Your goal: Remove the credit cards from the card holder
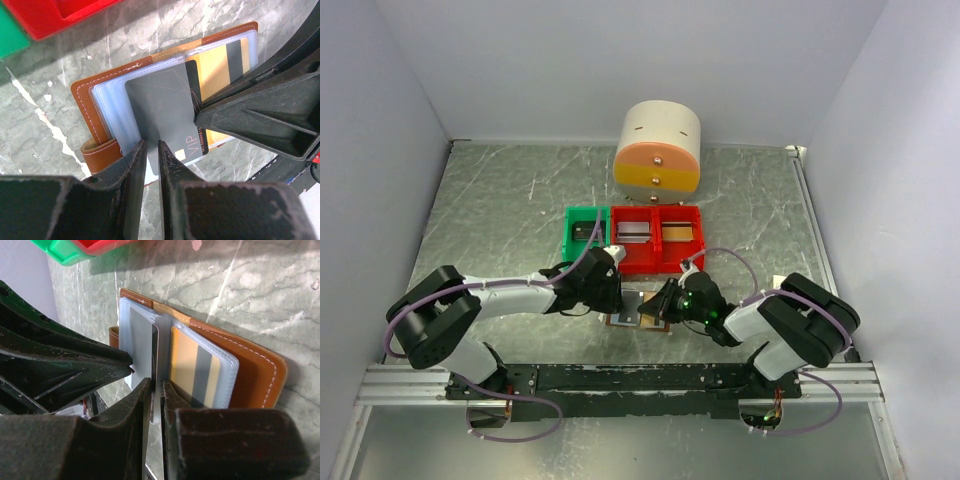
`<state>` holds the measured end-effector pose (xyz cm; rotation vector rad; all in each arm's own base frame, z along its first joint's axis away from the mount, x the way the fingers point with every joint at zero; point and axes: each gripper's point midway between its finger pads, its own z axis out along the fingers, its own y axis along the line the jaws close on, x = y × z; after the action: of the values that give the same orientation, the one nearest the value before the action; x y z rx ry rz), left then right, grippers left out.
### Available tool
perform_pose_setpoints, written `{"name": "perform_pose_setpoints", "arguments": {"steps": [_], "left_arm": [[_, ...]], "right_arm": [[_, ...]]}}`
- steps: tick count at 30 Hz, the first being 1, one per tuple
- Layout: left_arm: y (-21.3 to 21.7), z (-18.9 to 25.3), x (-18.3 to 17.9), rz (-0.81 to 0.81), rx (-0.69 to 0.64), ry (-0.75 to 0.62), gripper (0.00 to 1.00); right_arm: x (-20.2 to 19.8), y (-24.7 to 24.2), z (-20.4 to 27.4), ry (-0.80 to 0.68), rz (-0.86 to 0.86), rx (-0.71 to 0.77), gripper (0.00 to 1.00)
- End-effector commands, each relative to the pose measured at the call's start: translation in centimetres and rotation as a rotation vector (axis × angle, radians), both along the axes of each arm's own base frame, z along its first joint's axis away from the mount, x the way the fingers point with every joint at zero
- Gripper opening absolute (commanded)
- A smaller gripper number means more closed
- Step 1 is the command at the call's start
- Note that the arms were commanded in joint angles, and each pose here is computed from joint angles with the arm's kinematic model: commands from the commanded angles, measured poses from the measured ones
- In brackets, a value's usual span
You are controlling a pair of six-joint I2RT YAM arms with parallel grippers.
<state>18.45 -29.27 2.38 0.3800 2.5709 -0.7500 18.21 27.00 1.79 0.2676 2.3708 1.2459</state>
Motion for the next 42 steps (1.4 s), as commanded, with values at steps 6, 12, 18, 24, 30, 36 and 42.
{"name": "perform_pose_setpoints", "arguments": {"steps": [6,12,18,24,30,36,42], "left_arm": [[1.7,-1.5,-0.2,0.042,0.084,0.026,0.27],[1.9,-1.7,-0.2,0.045,0.096,0.03,0.26],[2.1,-1.8,-0.3,0.046,0.101,0.033,0.27],[1.4,-1.5,-0.5,0.014,0.078,0.032,0.27],[1.2,-1.6,-0.6,0.011,0.101,0.037,0.26],[1.1,-1.7,-0.7,0.019,0.104,0.041,0.26],[1.3,-1.6,-0.7,0.027,0.113,0.039,0.26]], "right_arm": [[-0.3,-0.6,0.4,-0.011,0.003,0.036,0.0],[-0.4,-0.7,1.1,-0.026,0.015,0.061,0.0],[-0.3,-2.0,0.2,-0.013,-0.017,-0.019,0.0],[-0.1,-2.0,0.7,-0.019,-0.017,-0.02,0.05],[0.6,-1.1,1.6,-0.025,-0.037,0.054,0.21],[0.8,-0.3,1.3,-0.005,-0.028,0.097,0.21],[0.3,-0.8,1.2,-0.011,-0.036,0.113,0.02]]}}
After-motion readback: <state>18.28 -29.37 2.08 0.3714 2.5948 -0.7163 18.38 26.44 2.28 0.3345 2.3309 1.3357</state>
